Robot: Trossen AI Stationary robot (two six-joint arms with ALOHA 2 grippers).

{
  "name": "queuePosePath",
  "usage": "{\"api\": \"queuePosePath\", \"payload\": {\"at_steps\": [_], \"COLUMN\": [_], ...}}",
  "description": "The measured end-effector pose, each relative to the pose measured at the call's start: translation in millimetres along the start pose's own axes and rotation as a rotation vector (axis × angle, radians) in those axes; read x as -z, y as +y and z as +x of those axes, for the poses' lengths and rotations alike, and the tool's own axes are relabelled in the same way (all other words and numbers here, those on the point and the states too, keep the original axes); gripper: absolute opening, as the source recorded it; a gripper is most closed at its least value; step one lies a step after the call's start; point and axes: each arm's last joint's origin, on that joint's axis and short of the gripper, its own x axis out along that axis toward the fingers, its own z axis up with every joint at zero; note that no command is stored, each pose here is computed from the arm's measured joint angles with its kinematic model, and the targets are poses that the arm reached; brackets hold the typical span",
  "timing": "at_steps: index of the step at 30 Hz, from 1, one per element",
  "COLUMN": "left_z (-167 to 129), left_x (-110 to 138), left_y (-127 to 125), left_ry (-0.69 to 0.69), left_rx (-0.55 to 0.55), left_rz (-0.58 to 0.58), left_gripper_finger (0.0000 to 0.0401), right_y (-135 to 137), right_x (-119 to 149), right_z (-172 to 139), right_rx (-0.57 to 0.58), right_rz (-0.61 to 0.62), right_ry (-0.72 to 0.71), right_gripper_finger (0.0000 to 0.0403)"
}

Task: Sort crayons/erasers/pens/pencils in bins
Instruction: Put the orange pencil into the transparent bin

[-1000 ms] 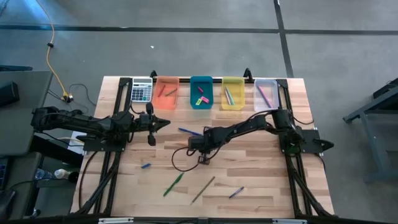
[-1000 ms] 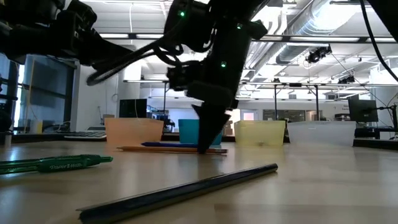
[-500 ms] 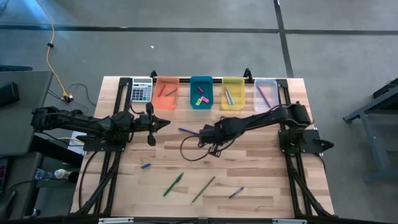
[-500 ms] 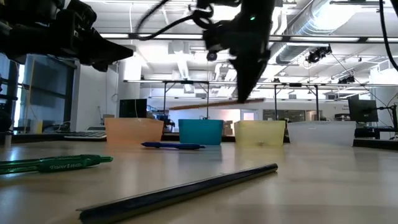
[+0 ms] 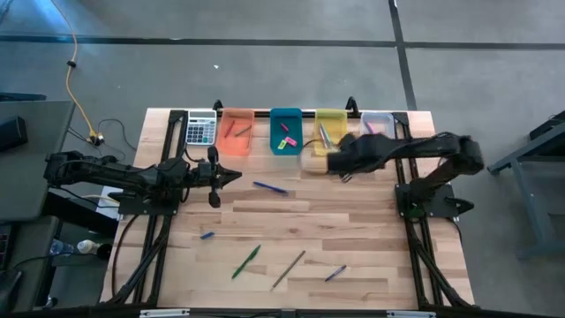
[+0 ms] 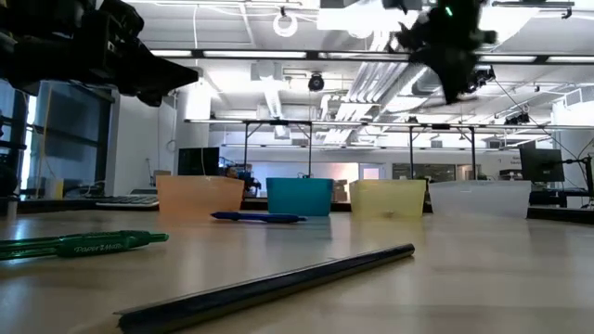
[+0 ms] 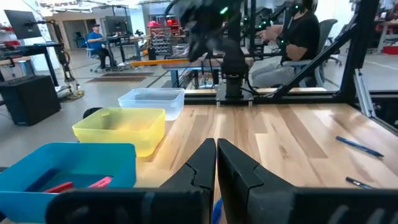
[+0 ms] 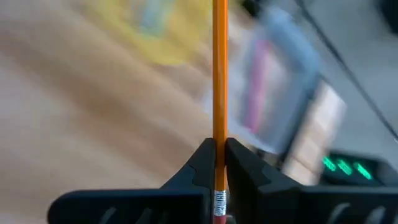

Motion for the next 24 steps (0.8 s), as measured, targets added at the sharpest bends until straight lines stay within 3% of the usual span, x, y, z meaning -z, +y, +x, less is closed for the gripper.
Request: {"api": "queuePosePath", "payload": {"at_steps": [5, 13, 24], "left_z": [0.0, 0.1, 0.0], "left_x": [-0.3, -0.5, -0.4], "left_y": [-0.1, 0.1, 0.1], "left_ry": [-0.002, -0.004, -0.004], "left_rx": [0.003, -0.003, -0.004], "left_rz": [-0.002, -0.002, -0.001], "left_gripper_finger": [0.0007, 0.0007, 0.0007], "right_y": [-43.9, -70.4, -88.7], "right_x": [25.0, 36.6, 20.1], "right_z": [53.1, 130.1, 164.7], "right_rx": [0.107, 0.077, 0.057], "right_rz": [0.101, 0.165, 0.219], "right_ry": [0.089, 0.106, 0.063], "right_gripper_finger": [0.0012, 0.0012, 0.0012]}}
